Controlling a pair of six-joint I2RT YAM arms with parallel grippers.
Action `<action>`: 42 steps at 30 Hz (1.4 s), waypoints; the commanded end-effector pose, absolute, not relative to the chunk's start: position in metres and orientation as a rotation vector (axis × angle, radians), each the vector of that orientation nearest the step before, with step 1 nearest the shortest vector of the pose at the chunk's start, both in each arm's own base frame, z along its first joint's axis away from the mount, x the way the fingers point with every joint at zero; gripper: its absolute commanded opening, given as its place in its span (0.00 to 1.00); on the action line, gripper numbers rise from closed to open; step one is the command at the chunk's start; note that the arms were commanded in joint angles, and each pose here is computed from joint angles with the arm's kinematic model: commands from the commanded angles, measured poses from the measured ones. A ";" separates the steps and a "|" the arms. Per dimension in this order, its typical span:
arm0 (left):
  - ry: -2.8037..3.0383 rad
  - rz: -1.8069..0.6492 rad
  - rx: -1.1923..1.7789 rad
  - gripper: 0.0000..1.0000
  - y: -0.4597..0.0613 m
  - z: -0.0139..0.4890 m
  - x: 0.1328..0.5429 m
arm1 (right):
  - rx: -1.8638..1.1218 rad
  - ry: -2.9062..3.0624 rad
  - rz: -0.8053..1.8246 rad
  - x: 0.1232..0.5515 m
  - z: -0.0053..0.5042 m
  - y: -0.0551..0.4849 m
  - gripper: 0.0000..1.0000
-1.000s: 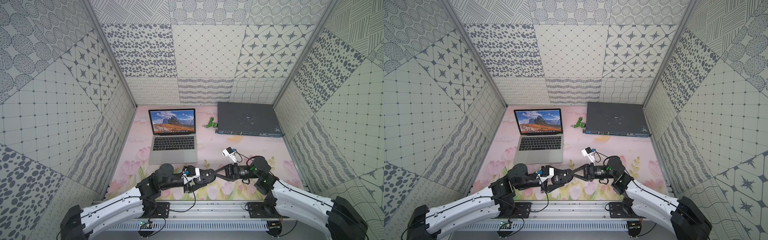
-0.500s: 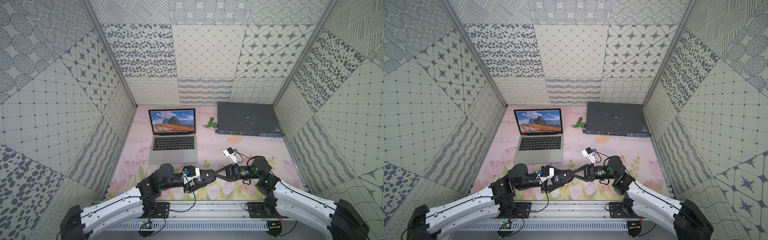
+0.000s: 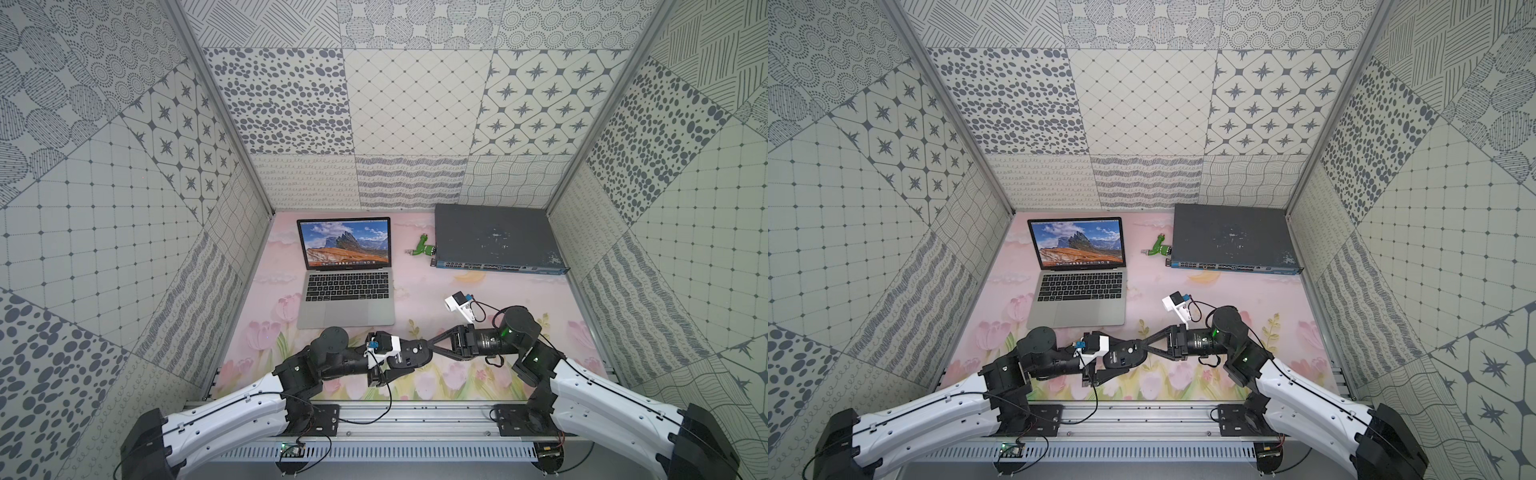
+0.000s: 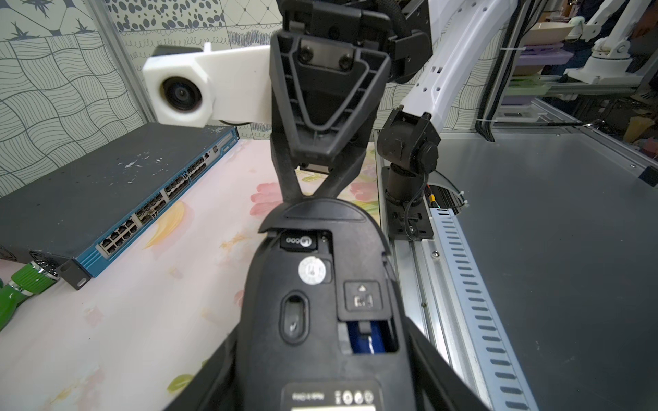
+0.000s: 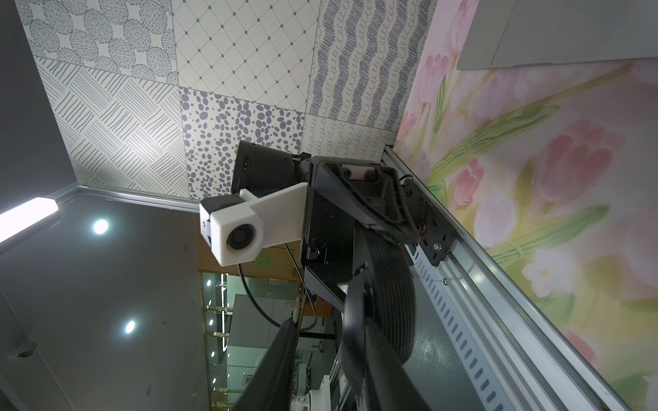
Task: Remove the wireless mouse receiver from the laptop
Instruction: Close the lid on the mouse.
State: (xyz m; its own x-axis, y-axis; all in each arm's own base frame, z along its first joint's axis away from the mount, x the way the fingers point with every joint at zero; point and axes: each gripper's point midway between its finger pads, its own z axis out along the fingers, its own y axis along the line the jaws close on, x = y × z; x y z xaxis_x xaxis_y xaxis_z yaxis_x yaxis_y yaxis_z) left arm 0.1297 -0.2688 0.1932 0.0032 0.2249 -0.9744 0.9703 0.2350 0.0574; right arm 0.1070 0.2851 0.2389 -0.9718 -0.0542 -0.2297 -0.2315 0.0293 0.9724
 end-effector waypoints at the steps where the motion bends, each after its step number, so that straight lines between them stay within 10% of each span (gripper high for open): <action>1: 1.340 -0.927 1.179 0.51 -0.274 0.217 0.127 | -0.353 2.124 2.056 0.106 0.249 0.285 0.35; 42: 1.314 -0.996 1.166 0.51 -0.278 0.219 0.122 | -0.356 2.116 1.928 0.114 0.266 0.280 0.48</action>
State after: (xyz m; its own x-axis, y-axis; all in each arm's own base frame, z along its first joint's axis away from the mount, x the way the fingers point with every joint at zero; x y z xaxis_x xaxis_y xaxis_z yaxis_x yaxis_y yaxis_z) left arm 0.1252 -0.2753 0.2014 0.0177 0.1642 -0.9863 0.9793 0.1960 0.0502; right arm 0.1120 0.2801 0.2447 -0.9609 -0.0304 -0.2752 -0.2768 0.1274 0.9524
